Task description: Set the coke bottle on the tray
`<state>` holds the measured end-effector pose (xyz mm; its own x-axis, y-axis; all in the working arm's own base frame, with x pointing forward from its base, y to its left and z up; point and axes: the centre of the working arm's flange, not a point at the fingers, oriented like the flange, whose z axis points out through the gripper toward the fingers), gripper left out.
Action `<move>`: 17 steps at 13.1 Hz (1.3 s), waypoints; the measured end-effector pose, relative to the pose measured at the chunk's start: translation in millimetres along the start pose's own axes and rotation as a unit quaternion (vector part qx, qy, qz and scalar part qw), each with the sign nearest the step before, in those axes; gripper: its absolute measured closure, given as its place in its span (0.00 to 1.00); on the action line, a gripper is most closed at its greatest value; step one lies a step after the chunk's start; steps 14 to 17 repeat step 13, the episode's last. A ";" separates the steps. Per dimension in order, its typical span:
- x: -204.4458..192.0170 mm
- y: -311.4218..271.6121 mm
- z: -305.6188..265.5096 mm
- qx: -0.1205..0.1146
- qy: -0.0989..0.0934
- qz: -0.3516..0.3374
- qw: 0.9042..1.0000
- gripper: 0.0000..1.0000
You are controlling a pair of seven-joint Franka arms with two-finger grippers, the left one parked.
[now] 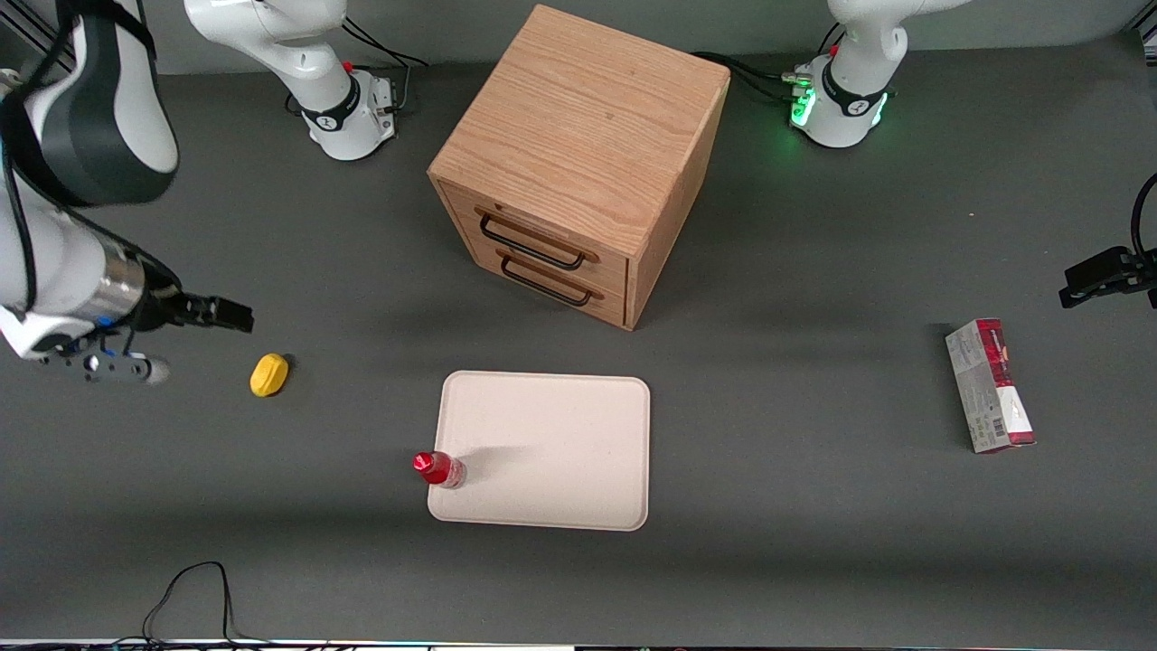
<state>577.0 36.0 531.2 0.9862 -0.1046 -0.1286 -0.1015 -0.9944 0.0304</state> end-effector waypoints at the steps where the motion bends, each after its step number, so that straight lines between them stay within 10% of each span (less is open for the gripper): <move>1: -18.7 8.9 -8.7 0.002 0.005 -0.005 1.000 0.00; 17: -63.6 58.0 -52.7 0.012 0.022 -0.029 0.999 0.00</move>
